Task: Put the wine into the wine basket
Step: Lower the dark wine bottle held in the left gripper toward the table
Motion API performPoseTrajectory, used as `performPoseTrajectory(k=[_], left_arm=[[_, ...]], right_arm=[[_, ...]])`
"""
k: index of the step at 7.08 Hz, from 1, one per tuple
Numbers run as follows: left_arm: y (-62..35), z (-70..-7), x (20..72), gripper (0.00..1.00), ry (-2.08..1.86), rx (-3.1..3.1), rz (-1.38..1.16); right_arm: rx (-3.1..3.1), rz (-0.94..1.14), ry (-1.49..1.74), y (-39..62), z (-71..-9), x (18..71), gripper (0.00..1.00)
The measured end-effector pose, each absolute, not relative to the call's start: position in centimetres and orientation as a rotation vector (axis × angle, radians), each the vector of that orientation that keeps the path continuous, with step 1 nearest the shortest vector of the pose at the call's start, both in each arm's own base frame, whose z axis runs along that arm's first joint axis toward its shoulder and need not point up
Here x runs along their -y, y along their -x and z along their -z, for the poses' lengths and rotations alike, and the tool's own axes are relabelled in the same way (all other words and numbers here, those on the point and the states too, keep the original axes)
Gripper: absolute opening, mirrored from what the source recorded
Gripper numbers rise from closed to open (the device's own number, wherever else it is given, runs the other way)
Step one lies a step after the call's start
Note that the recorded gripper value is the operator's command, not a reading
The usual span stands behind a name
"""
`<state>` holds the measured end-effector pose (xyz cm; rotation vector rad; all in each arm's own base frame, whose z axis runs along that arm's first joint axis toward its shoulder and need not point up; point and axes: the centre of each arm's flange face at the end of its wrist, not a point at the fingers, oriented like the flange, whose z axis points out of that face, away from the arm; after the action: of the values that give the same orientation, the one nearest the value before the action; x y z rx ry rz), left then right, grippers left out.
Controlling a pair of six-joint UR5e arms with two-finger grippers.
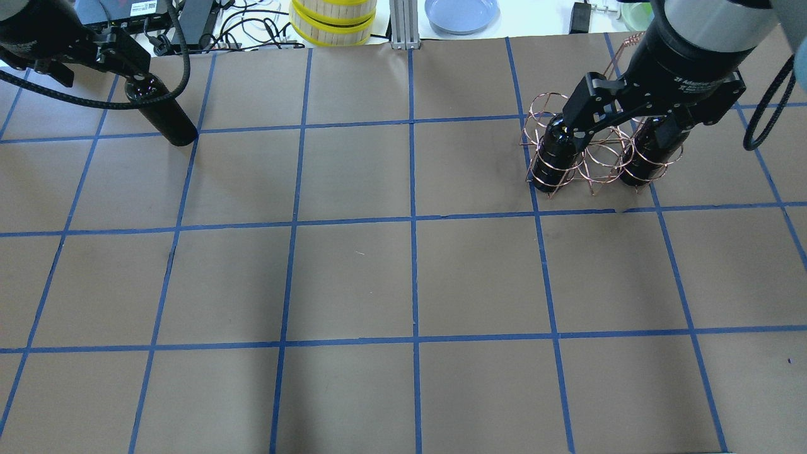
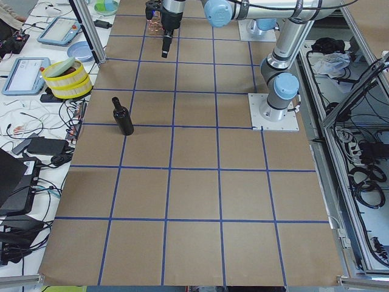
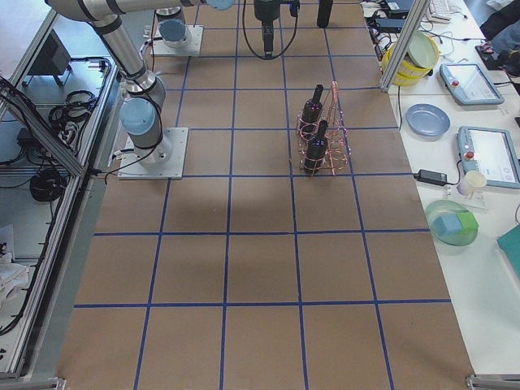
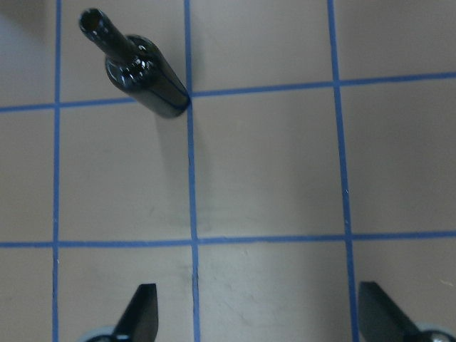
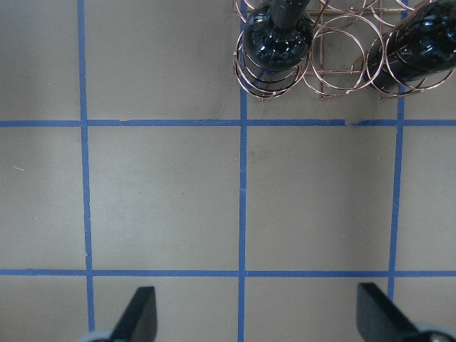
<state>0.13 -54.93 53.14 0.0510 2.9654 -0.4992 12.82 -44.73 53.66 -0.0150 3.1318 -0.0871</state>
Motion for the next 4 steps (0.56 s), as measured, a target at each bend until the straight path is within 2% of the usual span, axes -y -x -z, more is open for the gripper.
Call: performPoseTrajectory(k=[2, 4], left_arm=[[-6.2, -50.7, 58.5, 0.97, -0.013, -2.988, 0.661], [-10.9, -46.8, 61.2, 0.99, 0.044, -3.078, 0.708]], right_arm=[[-3.137, 0.088, 0.01, -12.8, -53.7, 44.7, 1.0], [-3.137, 0.094, 0.002, -12.8, -53.8, 44.6, 1.0]])
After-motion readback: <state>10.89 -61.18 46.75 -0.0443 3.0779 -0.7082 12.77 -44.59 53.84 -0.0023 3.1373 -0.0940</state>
